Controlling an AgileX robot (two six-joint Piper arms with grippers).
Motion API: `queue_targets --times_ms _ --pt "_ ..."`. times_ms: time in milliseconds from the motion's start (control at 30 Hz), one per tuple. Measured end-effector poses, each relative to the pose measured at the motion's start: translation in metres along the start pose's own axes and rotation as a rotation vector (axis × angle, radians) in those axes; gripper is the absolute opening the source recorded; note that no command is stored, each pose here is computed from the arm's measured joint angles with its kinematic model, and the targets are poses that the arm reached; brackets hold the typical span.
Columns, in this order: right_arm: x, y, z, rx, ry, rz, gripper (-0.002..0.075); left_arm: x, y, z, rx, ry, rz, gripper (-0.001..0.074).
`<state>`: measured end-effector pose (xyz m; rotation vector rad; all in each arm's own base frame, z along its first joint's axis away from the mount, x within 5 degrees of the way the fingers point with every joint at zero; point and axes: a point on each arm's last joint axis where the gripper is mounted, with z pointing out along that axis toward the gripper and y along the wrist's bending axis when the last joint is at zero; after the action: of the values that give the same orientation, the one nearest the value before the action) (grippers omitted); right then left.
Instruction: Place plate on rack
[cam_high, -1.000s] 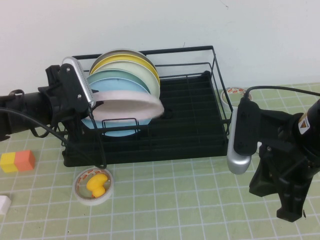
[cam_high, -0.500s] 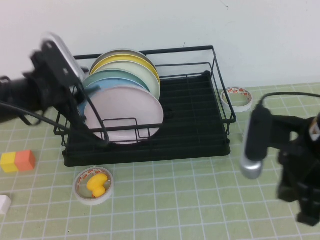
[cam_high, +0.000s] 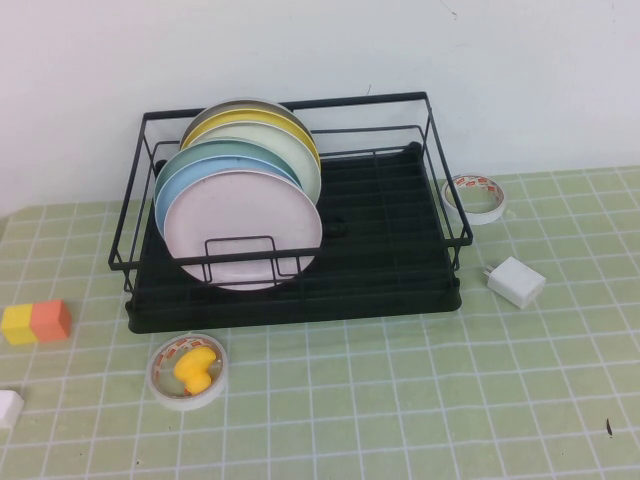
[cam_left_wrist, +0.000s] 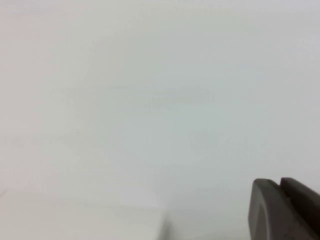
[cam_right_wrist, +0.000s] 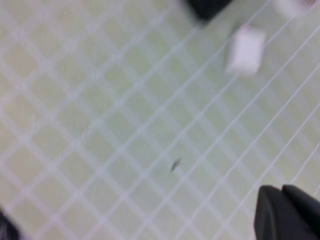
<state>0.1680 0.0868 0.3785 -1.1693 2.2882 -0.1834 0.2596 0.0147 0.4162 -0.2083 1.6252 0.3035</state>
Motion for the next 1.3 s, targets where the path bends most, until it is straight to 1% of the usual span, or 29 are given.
queue_targets --times_ms 33,100,167,200,233,300,367,467,567,667,767,867,1033,1300 --pt "0.005 0.002 -0.005 0.013 -0.036 0.014 0.0000 -0.001 0.008 -0.010 -0.041 -0.005 -0.036 0.0002" --pt "0.018 0.006 -0.016 0.044 -0.121 0.031 0.0000 0.003 0.017 -0.026 -0.066 -0.014 -0.083 0.0001" --pt "0.031 0.012 -0.020 0.065 -0.181 0.037 0.0000 0.012 0.021 -0.042 -0.041 -0.016 -0.120 0.0000" --pt "0.039 0.016 -0.021 0.074 -0.205 0.040 0.0000 0.017 0.022 -0.051 -0.007 -0.022 -0.140 -0.0001" --pt "0.046 0.019 -0.022 0.085 -0.235 0.043 0.0000 0.023 0.021 -0.059 0.040 -0.026 -0.159 -0.0001" --pt "0.063 0.029 -0.017 0.086 -0.268 0.059 0.0000 0.034 0.015 -0.074 0.169 -0.037 -0.192 -0.0001" --pt "0.079 0.041 -0.007 0.063 -0.283 0.082 0.0000 0.046 0.008 -0.090 0.310 -0.049 -0.206 -0.0001" --pt "0.103 0.060 0.008 0.014 -0.313 0.122 0.0000 0.069 -0.008 -0.112 0.554 -0.037 -0.197 -0.0001" --pt "0.125 0.078 0.024 -0.024 -0.354 0.154 0.0000 0.094 -0.022 -0.125 0.740 -0.001 -0.106 -0.0001" --pt "0.142 0.092 0.037 -0.054 -0.397 0.188 0.0000 0.114 -0.031 -0.135 0.878 0.044 0.002 -0.0001" --pt "0.147 0.095 0.035 -0.036 -0.471 0.201 0.0000 0.128 -0.034 -0.140 0.938 0.084 0.044 -0.0001" --pt "0.147 0.094 0.030 -0.021 -0.519 0.207 0.0000 0.134 -0.035 -0.141 0.952 0.101 0.070 -0.0001" --pt "0.148 0.095 0.031 -0.030 -0.506 0.209 0.0000 0.137 -0.035 -0.142 0.961 0.109 0.123 -0.0001" --pt "0.148 0.096 0.031 -0.033 -0.501 0.208 0.0000 0.138 -0.036 -0.142 0.969 0.111 0.130 -0.0001"
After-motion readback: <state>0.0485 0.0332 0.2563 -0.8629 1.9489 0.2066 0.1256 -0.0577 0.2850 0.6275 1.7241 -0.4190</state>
